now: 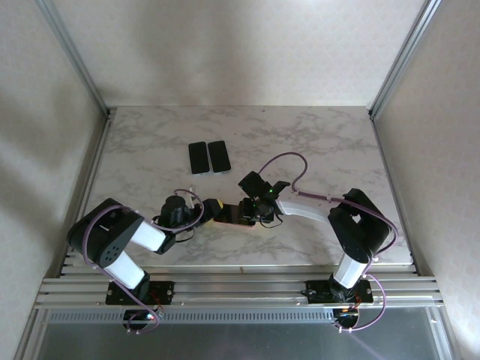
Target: Put the phone into the phone case
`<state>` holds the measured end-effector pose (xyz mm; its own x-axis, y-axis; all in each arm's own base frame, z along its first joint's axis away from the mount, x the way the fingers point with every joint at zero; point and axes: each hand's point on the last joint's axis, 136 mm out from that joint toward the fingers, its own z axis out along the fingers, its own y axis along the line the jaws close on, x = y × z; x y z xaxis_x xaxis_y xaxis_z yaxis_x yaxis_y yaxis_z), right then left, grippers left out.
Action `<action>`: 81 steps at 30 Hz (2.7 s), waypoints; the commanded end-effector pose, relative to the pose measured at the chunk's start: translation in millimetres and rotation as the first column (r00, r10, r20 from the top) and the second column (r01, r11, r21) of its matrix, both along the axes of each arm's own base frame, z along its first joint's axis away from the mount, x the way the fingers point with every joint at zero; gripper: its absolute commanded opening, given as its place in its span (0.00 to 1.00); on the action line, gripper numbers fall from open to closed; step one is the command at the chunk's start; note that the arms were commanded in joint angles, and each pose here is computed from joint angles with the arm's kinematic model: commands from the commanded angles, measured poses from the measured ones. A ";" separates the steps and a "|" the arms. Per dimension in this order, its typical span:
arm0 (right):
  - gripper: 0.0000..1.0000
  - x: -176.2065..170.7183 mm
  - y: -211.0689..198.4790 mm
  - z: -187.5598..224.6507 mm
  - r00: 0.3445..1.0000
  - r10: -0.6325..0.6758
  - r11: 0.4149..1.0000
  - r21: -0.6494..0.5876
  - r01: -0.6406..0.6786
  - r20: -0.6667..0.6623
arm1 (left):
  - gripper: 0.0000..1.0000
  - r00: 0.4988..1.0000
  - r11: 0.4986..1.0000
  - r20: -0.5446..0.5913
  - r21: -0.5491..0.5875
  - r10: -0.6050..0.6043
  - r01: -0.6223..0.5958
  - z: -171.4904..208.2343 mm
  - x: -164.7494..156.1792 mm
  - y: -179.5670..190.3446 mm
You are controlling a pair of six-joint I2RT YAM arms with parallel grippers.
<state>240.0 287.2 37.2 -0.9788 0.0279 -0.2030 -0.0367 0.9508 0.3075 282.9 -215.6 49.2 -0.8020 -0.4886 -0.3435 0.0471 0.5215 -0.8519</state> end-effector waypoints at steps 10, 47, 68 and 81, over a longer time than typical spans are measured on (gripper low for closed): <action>0.58 8.0 25.4 14.2 1.000 0.011 0.996 0.088 -0.012 0.014 | 0.60 0.997 0.999 -0.066 0.007 -0.032 0.032 -14.9 -15.6 -2.1; 0.01 -30.2 -16.0 1.2 1.000 0.000 0.998 0.068 0.002 -0.030 | 0.61 0.998 0.998 -0.056 0.063 0.035 -0.031 -13.2 -8.0 9.1; 0.01 -32.2 -18.3 -25.7 0.996 0.009 0.999 -0.040 -0.013 -0.094 | 0.61 0.998 0.998 -0.058 0.063 0.022 -0.019 -14.5 -9.2 7.7; 0.00 -35.4 -25.7 -47.4 0.986 0.024 0.981 -0.188 -0.056 -0.168 | 0.61 0.998 0.999 -0.065 0.051 0.009 -0.006 -16.2 -10.0 4.8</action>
<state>214.3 273.9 29.8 -0.9971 -0.0032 -0.0757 -0.0209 0.9720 0.2342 278.9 -211.0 48.2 -0.7988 -0.4953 -0.3414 0.0264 0.5381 -0.8425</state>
